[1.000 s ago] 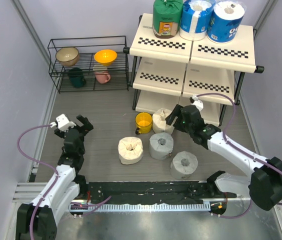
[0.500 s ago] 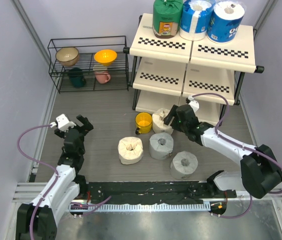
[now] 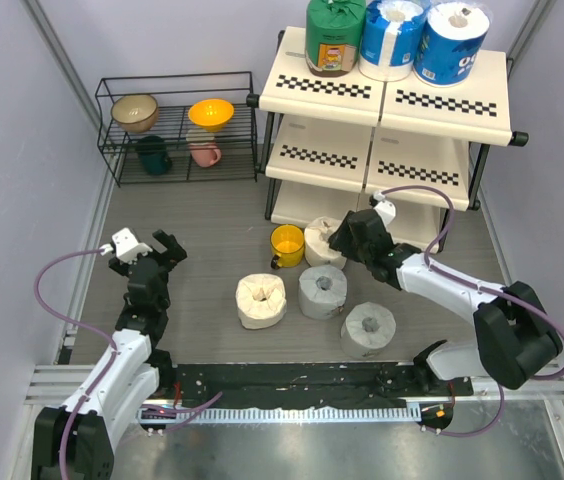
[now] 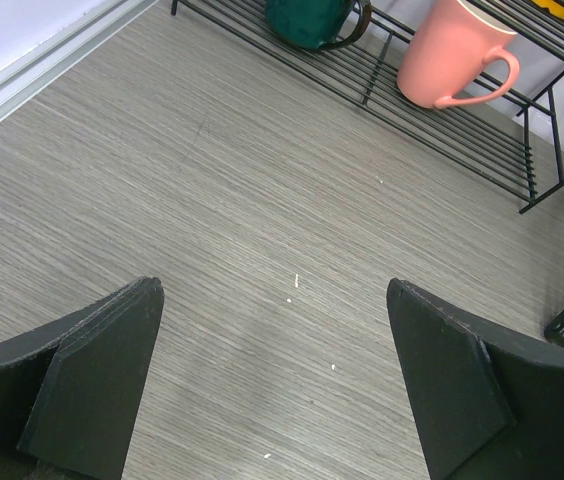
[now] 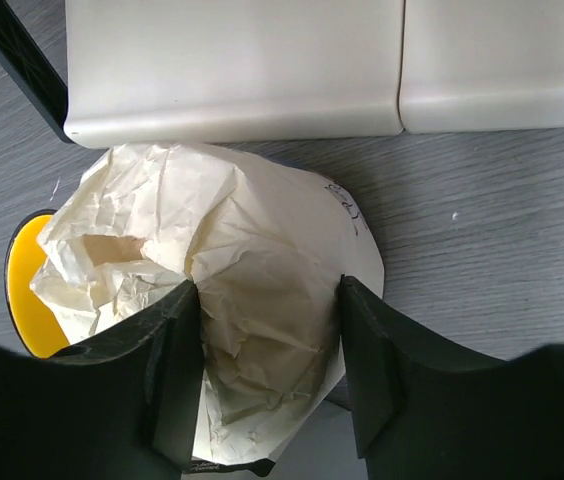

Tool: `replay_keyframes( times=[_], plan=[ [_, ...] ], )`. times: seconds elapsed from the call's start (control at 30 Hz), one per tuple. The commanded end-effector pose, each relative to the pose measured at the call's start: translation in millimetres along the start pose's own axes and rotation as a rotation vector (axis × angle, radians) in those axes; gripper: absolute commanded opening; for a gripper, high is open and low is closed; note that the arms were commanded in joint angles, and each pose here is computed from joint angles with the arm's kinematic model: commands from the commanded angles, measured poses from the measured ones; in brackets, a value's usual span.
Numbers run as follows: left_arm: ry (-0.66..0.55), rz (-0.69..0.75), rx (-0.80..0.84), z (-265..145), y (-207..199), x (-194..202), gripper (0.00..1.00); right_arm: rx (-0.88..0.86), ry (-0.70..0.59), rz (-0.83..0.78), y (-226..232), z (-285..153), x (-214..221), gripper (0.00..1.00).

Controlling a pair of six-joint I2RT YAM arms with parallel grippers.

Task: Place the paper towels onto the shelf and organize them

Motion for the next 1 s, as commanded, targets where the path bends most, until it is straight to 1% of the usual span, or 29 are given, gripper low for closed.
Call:
replay_keyframes(
  times=[0.0,0.1,0.17,0.23,0.37,0.5,0.63,0.77,0.97],
  plan=[
    [-0.035,-0.027,-0.006,1,-1,-8,1.0,0.01,-0.05,-0.002,-1,-7,-7,0.5],
    [-0.035,-0.027,-0.006,1,-1,-8,1.0,-0.03,-0.08,-0.001,2,-21,-15,0.39],
    [-0.036,-0.028,-0.009,1,-1,-8,1.0,-0.067,-0.119,0.004,6,-36,-26,0.37],
    [-0.036,-0.029,-0.007,1,-1,-8,1.0,-0.063,-0.152,-0.006,5,-47,-34,0.36],
    [-0.037,-0.029,-0.008,1,-1,-8,1.0,-0.136,-0.256,-0.001,16,-88,-66,0.36],
    [-0.036,-0.028,-0.009,1,-1,-8,1.0,-0.196,-0.298,-0.006,25,-121,-86,0.36],
    [-0.036,-0.028,-0.01,1,-1,-8,1.0,-0.254,-0.38,0.021,36,-157,-112,0.36],
    [-0.04,-0.031,-0.009,1,-1,-9,1.0,-0.188,-0.509,0.005,33,-183,-143,0.36],
    [-0.04,-0.031,-0.012,0,0,-8,1.0,-0.058,-0.615,-0.008,30,-197,-172,0.36]
  ],
)
Point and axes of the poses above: each gripper's point midway between its finger pads, its own z axis out along the fingers, its own y axis along the line the jaws close on, x = y × z, the point moved 6 cm from there along -z, back along the fingers, and after that the axes turned 2 degrees about z, right-handed, at the moved point
